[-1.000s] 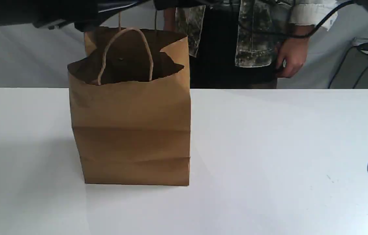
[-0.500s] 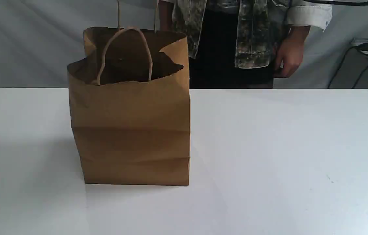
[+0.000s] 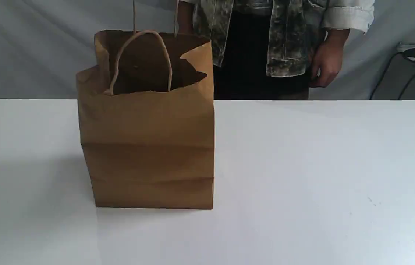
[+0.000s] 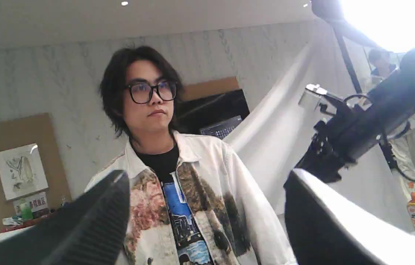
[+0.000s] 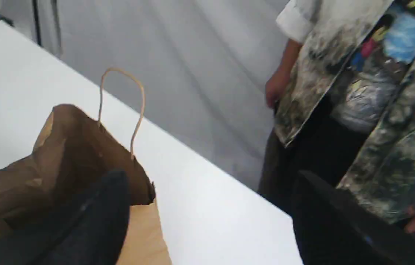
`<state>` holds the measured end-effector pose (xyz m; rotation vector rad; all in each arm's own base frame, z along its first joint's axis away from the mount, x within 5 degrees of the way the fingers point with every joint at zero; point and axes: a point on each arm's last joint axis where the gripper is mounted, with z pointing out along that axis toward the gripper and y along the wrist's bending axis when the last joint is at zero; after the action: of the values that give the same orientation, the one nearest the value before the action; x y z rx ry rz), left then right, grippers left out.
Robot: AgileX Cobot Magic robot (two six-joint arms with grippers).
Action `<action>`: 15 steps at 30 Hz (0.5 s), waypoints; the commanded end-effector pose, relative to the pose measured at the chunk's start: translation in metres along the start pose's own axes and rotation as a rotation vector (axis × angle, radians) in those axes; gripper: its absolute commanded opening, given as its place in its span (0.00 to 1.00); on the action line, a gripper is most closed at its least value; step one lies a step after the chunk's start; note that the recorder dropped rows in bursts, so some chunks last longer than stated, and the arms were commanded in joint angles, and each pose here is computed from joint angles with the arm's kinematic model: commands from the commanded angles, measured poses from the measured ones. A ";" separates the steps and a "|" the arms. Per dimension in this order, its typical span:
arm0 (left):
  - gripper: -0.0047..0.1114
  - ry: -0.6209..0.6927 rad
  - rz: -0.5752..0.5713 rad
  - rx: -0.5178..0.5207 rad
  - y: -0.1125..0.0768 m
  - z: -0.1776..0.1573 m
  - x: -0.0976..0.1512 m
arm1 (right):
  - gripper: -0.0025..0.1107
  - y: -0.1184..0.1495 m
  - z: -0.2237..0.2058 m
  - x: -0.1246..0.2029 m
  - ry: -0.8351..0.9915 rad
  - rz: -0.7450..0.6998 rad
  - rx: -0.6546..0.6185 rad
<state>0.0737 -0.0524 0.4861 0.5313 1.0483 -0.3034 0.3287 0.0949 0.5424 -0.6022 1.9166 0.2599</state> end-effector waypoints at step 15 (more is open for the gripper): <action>0.58 -0.091 -0.225 -0.044 -0.028 -0.096 0.031 | 0.55 0.058 -0.315 0.013 -0.475 -0.057 0.468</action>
<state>0.0047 -0.0206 0.4223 0.3410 1.0107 -0.4629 0.0751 0.0141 0.6549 -0.3118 1.4655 -0.0322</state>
